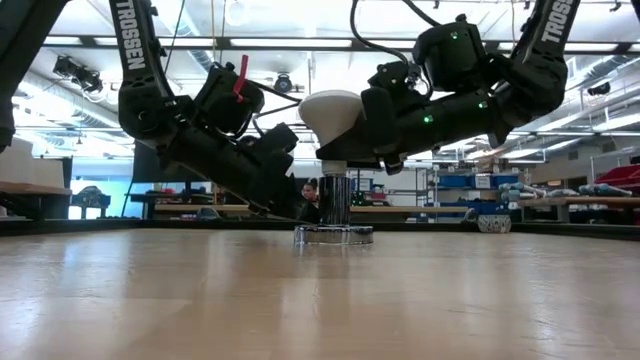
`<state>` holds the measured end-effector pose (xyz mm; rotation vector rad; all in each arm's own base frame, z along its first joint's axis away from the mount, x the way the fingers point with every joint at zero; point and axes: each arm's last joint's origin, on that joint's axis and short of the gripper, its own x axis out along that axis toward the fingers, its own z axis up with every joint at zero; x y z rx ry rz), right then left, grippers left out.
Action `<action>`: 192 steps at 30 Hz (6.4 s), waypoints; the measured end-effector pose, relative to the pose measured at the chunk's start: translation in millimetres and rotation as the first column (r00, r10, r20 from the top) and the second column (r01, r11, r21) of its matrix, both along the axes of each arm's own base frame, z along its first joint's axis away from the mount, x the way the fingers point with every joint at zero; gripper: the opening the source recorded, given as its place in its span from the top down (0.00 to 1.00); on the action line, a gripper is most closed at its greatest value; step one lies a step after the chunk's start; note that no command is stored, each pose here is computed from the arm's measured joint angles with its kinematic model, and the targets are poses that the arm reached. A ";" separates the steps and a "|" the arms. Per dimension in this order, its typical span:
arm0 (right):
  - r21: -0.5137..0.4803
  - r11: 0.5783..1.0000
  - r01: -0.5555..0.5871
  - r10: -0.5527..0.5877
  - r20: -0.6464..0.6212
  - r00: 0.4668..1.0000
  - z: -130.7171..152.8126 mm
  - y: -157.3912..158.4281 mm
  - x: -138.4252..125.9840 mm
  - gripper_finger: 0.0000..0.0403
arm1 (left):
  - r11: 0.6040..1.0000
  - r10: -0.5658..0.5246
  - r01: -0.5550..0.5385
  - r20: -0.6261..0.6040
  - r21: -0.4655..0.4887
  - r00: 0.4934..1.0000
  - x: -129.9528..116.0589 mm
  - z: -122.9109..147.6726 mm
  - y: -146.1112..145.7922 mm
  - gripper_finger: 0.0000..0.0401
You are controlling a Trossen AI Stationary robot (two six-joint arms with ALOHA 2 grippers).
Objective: Screw lightbulb
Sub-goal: Insert the lightbulb into the silver lamp socket
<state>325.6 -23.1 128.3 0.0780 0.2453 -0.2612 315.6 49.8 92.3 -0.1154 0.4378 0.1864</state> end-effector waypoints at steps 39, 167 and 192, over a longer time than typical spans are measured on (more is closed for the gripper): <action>-0.001 1.000 0.006 -0.006 -0.053 0.999 -5.9 2.5 -2.2 0.44 | 1.000 0.006 -0.006 -0.003 -0.003 1.000 -0.2 -0.2 0.1 1.00; -0.044 0.999 -0.007 0.017 0.216 0.976 24.6 -27.4 -23.8 0.58 | 0.995 -0.075 0.074 0.025 0.068 0.997 7.8 8.5 -6.9 1.00; -0.064 0.998 0.013 0.006 0.295 0.955 -27.6 -52.8 -7.1 0.58 | 0.993 -0.102 0.095 0.096 0.073 0.990 6.7 32.0 -6.3 1.00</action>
